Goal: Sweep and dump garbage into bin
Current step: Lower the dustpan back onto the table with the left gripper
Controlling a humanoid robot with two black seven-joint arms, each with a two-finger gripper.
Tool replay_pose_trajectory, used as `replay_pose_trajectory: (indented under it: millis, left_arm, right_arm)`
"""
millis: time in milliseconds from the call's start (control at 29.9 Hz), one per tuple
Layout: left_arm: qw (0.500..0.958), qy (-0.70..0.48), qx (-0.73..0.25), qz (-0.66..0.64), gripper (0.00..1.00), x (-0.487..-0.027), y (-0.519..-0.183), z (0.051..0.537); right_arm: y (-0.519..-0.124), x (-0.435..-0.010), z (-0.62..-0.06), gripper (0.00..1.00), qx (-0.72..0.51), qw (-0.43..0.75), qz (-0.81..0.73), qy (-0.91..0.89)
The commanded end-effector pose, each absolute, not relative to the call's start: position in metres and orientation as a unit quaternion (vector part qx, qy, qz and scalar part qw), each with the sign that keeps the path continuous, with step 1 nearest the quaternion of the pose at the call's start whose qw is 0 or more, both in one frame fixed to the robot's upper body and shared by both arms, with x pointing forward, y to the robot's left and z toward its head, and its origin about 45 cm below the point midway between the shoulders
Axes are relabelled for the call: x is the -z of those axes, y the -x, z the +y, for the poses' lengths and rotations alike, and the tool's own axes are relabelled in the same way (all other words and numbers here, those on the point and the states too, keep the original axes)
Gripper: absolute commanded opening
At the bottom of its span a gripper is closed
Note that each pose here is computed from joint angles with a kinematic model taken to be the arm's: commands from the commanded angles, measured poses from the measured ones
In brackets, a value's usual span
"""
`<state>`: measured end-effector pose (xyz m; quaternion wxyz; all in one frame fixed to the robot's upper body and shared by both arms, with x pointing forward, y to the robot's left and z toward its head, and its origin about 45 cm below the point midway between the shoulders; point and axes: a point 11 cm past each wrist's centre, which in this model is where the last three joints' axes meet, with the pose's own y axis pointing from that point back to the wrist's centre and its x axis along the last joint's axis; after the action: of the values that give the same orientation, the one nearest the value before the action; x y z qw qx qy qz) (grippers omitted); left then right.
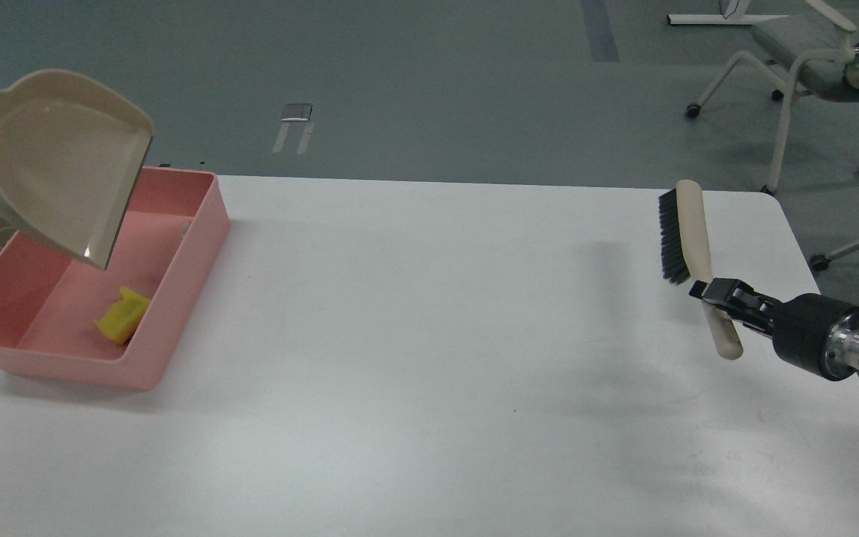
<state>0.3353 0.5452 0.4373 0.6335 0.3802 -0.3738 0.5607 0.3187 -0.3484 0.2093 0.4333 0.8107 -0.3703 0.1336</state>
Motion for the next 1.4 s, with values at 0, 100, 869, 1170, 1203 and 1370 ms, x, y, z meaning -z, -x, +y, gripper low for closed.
replay_pose_trajectory:
  millis: [0, 100, 869, 1170, 1203, 1370]
  left_arm:
    - [0.658, -0.31, -0.582, -0.363, 0.0, -0.453, -0.35, 0.528]
    - [0.699, -0.244, -0.602, -0.299, 0.0, -0.433, -0.365, 0.51]
    - [0.836, -0.169, -0.521, -0.034, 0.0, -0.159, -0.375, 0.261]
    - [0.804, -0.161, -0.571, 0.028, 0.0, -0.133, -0.366, 0.234]
    - [0.802, -0.161, -0.574, 0.032, 0.0, -0.131, -0.364, 0.233]
    - [0.782, -0.166, -0.6, 0.045, 0.0, -0.118, -0.354, 0.24]
  right_arm:
    - [-0.319, -0.217, -0.363, 0.0, -0.138, 0.442, -0.383, -0.799]
    - [-0.313, -0.224, -0.383, 0.0, -0.144, 0.469, -0.382, -0.783]
    - [-0.29, -0.234, -0.424, 0.0, -0.15, 0.544, -0.357, -0.744]
    - [-0.28, -0.225, -0.419, 0.0, -0.142, 0.546, -0.344, -0.751]
    - [-0.28, -0.225, -0.419, 0.0, -0.142, 0.547, -0.343, -0.751]
    - [-0.275, -0.217, -0.418, 0.0, -0.133, 0.551, -0.332, -0.754]
